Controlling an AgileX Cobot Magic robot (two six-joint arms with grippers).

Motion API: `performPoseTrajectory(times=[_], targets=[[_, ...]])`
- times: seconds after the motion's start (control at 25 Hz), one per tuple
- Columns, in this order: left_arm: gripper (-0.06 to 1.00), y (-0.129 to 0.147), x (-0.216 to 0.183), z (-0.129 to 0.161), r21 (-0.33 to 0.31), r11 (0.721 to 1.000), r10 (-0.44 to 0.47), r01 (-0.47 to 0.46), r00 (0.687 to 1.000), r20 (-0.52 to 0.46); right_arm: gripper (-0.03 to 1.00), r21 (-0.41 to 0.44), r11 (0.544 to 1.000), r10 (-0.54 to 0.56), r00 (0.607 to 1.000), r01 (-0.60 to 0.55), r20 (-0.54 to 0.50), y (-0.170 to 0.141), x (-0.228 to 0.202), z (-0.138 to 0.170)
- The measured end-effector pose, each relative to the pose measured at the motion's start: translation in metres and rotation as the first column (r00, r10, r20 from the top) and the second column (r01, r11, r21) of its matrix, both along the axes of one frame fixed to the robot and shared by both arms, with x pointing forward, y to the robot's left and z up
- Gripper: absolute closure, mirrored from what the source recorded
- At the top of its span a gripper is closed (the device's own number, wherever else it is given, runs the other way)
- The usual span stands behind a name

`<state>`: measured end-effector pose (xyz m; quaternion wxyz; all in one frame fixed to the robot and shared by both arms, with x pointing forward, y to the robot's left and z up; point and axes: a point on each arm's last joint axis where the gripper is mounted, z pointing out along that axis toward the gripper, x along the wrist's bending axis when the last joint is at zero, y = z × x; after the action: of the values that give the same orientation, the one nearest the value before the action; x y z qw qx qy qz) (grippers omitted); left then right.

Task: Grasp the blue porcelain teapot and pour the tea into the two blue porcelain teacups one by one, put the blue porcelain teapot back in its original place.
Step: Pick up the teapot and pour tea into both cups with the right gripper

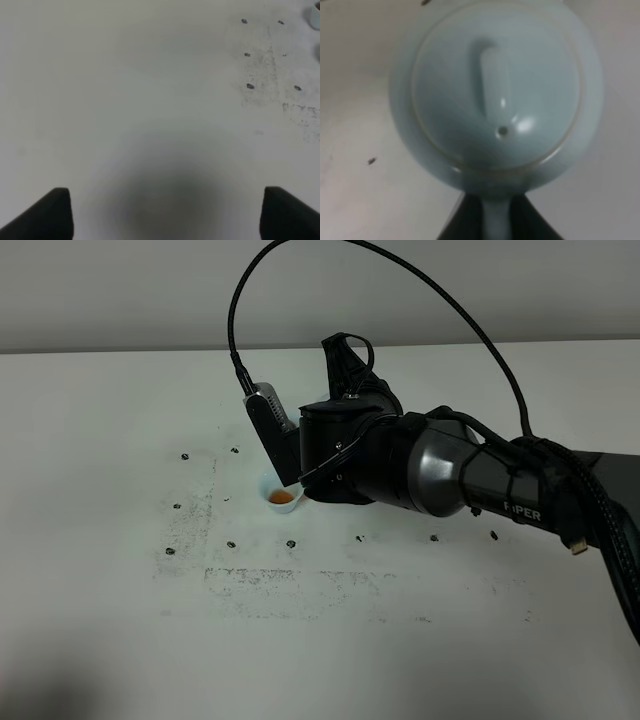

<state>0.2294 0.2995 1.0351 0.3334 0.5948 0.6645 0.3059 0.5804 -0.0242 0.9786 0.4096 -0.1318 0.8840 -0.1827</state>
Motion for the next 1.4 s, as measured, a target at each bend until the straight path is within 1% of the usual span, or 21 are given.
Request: performPoseTrajectory(times=[0.24,1.04,1.4], targets=[[0.22,0.0000,0.0000,0.0000,0.000,1.000,0.000,0.000,1.000,0.000,0.92,-0.007,1.000,0.013,1.000,-0.013,0.003,0.0051,-0.0047,0.0003],[0.22,0.0000,0.0000,0.0000,0.000,1.000,0.000,0.000,1.000,0.000,0.92,-0.016,1.000,0.017,1.000,-0.016,0.022,0.0072,-0.0063,0.0019],[0.22,0.0000,0.0000,0.0000,0.000,1.000,0.000,0.000,1.000,0.000,0.92,-0.020,1.000,-0.001,1.000,0.001,0.024,0.0058,-0.0065,0.0021]])
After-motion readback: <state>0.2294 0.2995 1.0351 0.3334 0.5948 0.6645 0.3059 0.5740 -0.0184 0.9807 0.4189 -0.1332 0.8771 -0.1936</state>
